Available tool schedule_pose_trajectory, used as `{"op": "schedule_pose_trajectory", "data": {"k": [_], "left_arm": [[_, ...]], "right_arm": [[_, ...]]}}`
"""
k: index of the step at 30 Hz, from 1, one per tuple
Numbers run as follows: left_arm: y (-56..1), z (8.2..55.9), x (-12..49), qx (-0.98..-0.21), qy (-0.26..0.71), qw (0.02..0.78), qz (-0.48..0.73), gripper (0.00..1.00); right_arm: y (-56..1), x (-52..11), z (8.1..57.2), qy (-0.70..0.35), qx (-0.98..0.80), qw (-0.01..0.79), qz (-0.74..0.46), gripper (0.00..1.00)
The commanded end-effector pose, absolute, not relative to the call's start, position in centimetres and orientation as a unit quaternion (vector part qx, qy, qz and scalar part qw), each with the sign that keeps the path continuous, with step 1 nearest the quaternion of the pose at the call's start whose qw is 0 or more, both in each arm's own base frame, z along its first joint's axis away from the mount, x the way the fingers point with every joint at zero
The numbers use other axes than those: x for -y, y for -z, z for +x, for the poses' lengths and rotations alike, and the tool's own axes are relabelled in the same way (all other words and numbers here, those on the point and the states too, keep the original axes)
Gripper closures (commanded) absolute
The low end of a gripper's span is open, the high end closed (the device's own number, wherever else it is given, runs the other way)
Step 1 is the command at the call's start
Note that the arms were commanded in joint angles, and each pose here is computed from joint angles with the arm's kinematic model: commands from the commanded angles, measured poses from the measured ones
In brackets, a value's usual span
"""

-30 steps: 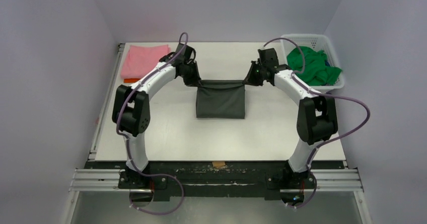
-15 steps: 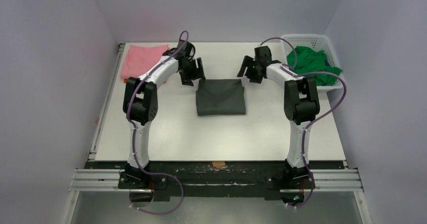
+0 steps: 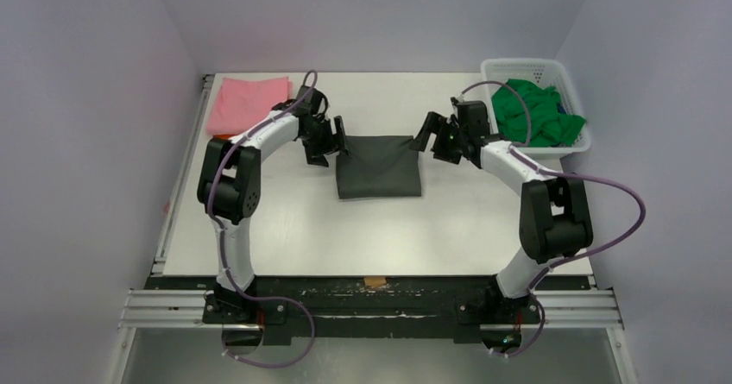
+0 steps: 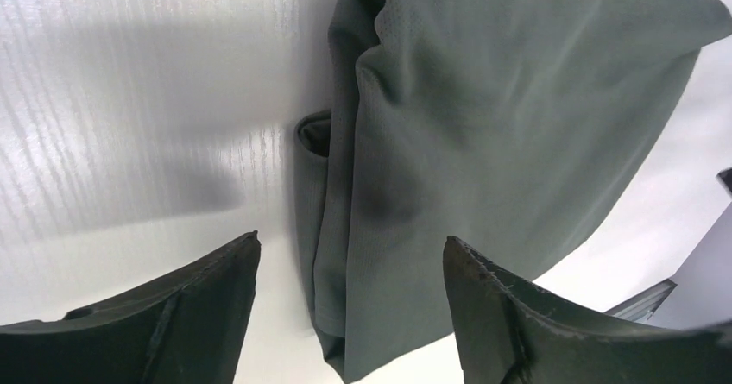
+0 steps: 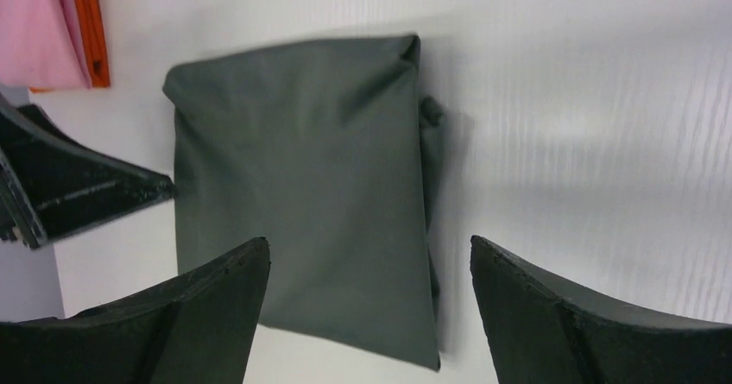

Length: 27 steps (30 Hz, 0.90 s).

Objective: Fold and stack the t-shirts
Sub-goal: Put the neatly folded tshirt into the corner of the board with the left arm

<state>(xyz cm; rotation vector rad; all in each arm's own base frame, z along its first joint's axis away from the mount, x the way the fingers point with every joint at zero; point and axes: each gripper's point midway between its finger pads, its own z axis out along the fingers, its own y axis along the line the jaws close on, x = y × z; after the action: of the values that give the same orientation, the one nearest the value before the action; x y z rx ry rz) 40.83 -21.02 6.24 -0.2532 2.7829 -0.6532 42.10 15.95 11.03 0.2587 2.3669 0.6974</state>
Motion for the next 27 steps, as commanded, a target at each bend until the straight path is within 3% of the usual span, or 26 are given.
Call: {"op": "schedule_pose_trajectory", "data": {"k": [1, 6, 9, 12, 13, 18, 21, 27], "left_arm": [[-5.2, 41.6, 22.3, -0.957, 0.245, 0.128, -0.088, 0.28], [-3.0, 41.0, 24.1, -0.960, 0.250, 0.092, -0.083, 0.45], [-2.3, 40.3, 25.7, -0.963, 0.247, 0.085, -0.067, 0.65], [-2.3, 40.5, 26.6, -0.969, 0.220, 0.102, -0.052, 0.95], [-2.3, 40.6, 26.4, -0.973, 0.202, 0.104, -0.048, 1.00], [-4.0, 42.8, 22.4, -0.985, 0.064, 0.158, -0.032, 1.00], [-7.5, 45.4, 18.2, -0.972, -0.047, 0.231, -0.010, 1.00], [-13.1, 50.0, 13.8, -0.935, -0.129, 0.322, 0.071, 1.00]], "right_arm": [[-12.9, -16.4, 39.7, -0.295, -0.890, 0.339, 0.081, 0.15], [-13.6, -14.9, 37.8, -0.268, -0.892, 0.354, 0.087, 0.15], [-13.7, -13.7, 37.2, -0.238, -0.897, 0.360, 0.095, 0.15], [-14.0, -13.4, 36.9, -0.237, -0.894, 0.369, 0.095, 0.15], [-14.2, -13.4, 36.8, -0.238, -0.893, 0.371, 0.095, 0.15], [-14.6, -12.6, 36.3, -0.220, -0.892, 0.385, 0.089, 0.16], [-15.0, -11.9, 36.2, -0.203, -0.888, 0.401, 0.094, 0.16], [-15.5, -11.4, 36.1, -0.196, -0.882, 0.419, 0.089, 0.16]]}}
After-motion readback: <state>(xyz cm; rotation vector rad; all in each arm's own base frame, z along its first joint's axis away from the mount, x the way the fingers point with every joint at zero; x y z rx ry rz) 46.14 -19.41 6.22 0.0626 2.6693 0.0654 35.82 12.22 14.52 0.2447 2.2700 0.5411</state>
